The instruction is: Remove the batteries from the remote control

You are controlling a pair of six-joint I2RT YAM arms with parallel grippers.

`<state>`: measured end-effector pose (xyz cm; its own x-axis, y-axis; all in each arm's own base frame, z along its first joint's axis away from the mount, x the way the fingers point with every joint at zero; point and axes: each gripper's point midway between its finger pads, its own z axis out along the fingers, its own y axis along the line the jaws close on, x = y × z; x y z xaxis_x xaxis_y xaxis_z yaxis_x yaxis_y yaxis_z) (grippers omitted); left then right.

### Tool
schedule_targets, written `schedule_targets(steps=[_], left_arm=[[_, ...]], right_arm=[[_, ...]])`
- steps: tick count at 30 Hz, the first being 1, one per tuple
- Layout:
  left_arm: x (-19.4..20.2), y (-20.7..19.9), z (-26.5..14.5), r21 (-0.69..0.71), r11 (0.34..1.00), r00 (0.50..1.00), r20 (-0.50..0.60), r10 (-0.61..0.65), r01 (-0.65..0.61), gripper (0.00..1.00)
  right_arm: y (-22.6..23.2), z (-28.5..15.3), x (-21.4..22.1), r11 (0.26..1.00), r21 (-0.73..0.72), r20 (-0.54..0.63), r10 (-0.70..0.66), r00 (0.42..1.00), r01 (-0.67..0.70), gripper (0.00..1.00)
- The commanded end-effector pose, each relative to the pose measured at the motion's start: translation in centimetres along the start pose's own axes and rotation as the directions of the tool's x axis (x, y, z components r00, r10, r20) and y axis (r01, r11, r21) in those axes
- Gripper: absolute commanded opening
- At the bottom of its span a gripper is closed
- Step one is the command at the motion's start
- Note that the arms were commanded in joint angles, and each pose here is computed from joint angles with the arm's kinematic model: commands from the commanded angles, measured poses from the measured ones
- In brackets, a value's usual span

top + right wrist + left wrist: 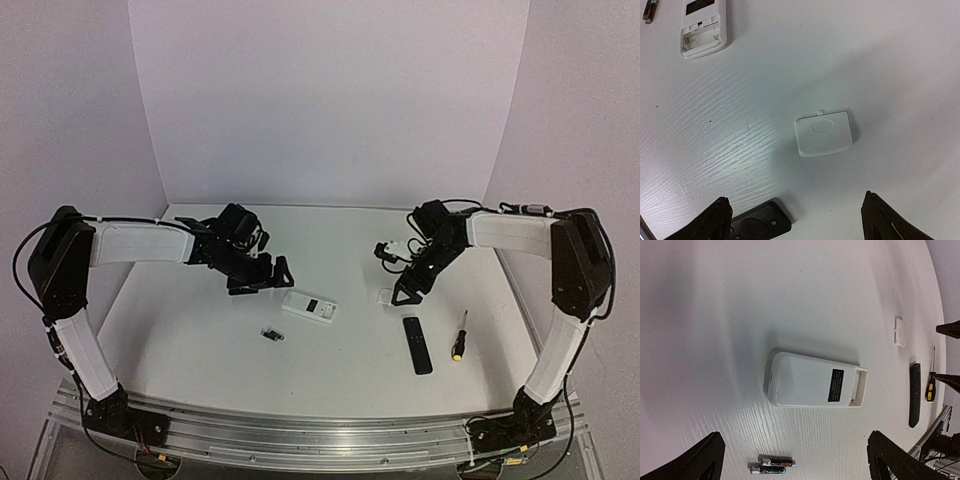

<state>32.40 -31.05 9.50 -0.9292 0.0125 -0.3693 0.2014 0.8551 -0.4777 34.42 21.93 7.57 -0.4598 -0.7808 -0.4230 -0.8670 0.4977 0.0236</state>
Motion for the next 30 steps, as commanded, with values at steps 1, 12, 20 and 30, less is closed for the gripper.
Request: schedule_targets(steps=[1,12,20,30], left_arm=[[-1.2,-0.5,-1.3,0.002,1.0,0.999,0.034,0.027,-0.027,1.0],[-2.0,1.2,-0.3,-0.022,1.0,0.999,0.03,-0.021,0.022,1.0],[-2.0,1.7,0.5,-0.016,0.999,0.999,0.006,-0.031,0.032,1.0],[-1.9,2.2,0.8,-0.022,0.999,0.999,-0.007,-0.036,0.036,1.0]], right_arm=[[-0.2,0.7,-0.6,0.99,-0.073,-0.017,-0.119,0.993,0.118,0.85],[-2.7,5.4,-1.0,0.989,-0.07,-0.075,-0.136,0.988,0.131,0.81],[-3.3,7.2,-0.2,0.991,-0.056,-0.102,-0.124,0.987,0.118,0.79],[-3.1,8.6,1.5,0.99,-0.047,-0.165,-0.141,0.976,0.135,0.69]])
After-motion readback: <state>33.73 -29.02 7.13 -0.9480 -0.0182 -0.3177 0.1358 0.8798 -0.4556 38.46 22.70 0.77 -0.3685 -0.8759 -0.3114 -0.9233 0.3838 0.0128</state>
